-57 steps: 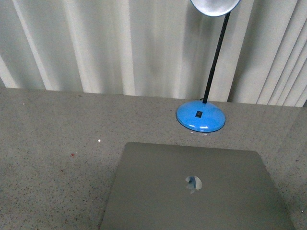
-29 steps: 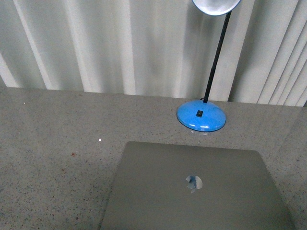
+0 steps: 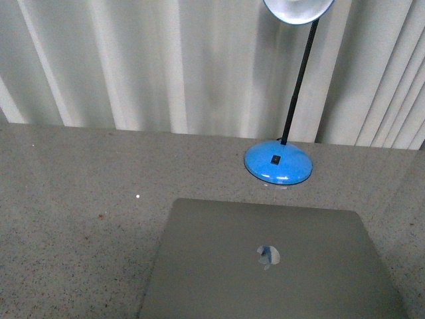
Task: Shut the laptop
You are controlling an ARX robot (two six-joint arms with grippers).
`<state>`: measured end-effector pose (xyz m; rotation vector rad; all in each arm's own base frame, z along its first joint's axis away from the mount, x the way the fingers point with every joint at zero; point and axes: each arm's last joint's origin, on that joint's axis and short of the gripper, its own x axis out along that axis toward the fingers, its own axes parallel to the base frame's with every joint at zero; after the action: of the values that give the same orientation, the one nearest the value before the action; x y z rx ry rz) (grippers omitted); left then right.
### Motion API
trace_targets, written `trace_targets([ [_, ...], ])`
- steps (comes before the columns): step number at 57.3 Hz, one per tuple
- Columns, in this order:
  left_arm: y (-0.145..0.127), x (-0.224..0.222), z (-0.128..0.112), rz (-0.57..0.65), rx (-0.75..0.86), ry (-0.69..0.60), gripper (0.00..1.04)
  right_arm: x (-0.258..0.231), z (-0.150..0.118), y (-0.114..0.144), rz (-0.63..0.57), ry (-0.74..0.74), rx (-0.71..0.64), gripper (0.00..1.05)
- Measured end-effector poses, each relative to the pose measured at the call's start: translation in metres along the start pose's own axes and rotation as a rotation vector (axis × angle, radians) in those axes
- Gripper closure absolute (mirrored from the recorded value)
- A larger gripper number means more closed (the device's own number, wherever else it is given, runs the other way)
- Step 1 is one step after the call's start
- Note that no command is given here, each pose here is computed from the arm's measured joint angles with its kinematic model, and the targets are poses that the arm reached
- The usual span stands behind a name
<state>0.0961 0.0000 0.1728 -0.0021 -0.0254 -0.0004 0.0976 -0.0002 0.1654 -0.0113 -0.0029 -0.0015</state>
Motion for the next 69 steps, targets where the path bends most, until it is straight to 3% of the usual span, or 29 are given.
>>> trace_targets([
  [15,0.0,0.0,0.0,0.0,0.0,0.0,0.23,0.0,0.0,0.0,0.0,0.0,0.0,0.26],
  [18,0.0,0.0,0.0,0.0,0.0,0.0,0.09,0.0,0.0,0.0,0.0,0.0,0.0,0.12],
  [20,0.0,0.0,0.0,0.0,0.0,0.0,0.05,0.0,0.0,0.0,0.0,0.0,0.0,0.07],
  [69,0.0,0.0,0.0,0.0,0.0,0.0,0.07,0.0,0.0,0.0,0.0,0.0,0.0,0.07],
])
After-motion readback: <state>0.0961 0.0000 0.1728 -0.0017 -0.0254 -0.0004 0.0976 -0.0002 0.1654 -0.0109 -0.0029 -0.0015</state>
